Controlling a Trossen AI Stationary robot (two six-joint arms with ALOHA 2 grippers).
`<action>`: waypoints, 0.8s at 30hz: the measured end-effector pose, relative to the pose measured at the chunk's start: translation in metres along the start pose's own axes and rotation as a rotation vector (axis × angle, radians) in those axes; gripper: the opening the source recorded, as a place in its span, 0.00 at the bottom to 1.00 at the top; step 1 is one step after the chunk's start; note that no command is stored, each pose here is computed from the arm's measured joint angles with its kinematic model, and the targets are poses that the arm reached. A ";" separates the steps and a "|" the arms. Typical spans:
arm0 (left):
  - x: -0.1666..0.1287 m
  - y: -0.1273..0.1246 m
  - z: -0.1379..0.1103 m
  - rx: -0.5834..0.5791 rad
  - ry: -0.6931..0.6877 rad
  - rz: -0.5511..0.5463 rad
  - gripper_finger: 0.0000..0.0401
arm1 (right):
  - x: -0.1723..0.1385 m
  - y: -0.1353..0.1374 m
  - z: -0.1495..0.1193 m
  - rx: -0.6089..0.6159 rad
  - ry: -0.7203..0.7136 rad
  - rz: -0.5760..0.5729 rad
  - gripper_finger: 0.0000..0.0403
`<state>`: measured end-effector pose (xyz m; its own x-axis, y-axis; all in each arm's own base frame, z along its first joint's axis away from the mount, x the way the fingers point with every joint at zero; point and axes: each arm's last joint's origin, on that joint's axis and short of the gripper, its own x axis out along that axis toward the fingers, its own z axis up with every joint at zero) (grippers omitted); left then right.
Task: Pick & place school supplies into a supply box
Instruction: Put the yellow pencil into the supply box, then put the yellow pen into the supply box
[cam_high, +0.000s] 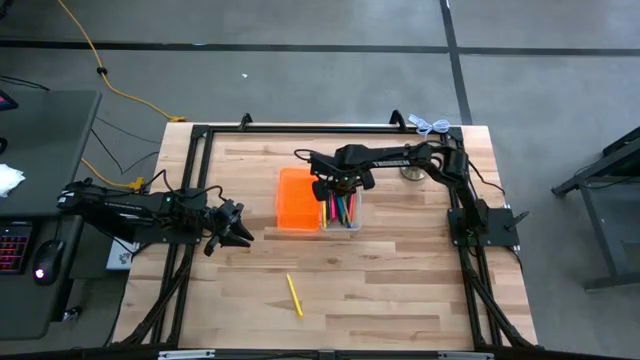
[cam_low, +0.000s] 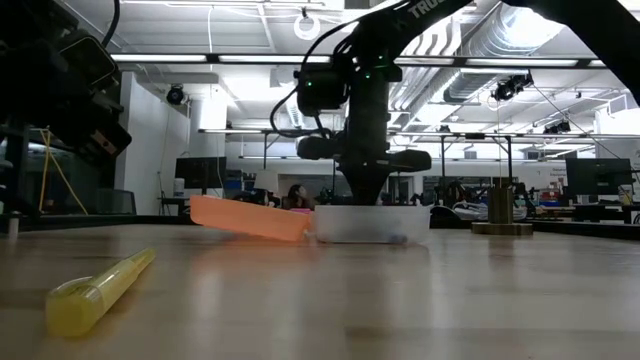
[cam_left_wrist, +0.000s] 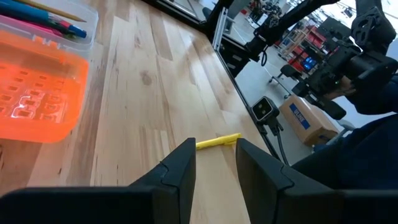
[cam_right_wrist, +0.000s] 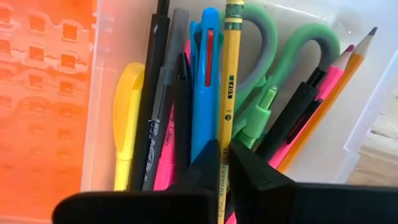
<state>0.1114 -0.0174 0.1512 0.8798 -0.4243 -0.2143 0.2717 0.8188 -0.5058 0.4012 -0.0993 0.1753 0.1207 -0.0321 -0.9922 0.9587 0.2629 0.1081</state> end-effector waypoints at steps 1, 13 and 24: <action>0.000 0.000 0.000 0.000 0.000 0.000 0.36 | 0.000 0.000 0.000 -0.003 0.000 0.000 0.01; 0.000 0.000 0.000 -0.002 -0.001 0.000 0.36 | 0.000 0.000 0.000 -0.018 -0.005 -0.003 0.10; 0.000 0.000 0.000 -0.005 -0.001 0.000 0.36 | -0.008 -0.005 -0.002 -0.082 0.011 -0.025 0.11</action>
<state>0.1114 -0.0174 0.1512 0.8800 -0.4242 -0.2138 0.2698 0.8169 -0.5098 0.3951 -0.0985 0.1826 0.0932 -0.0289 -0.9952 0.9373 0.3398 0.0779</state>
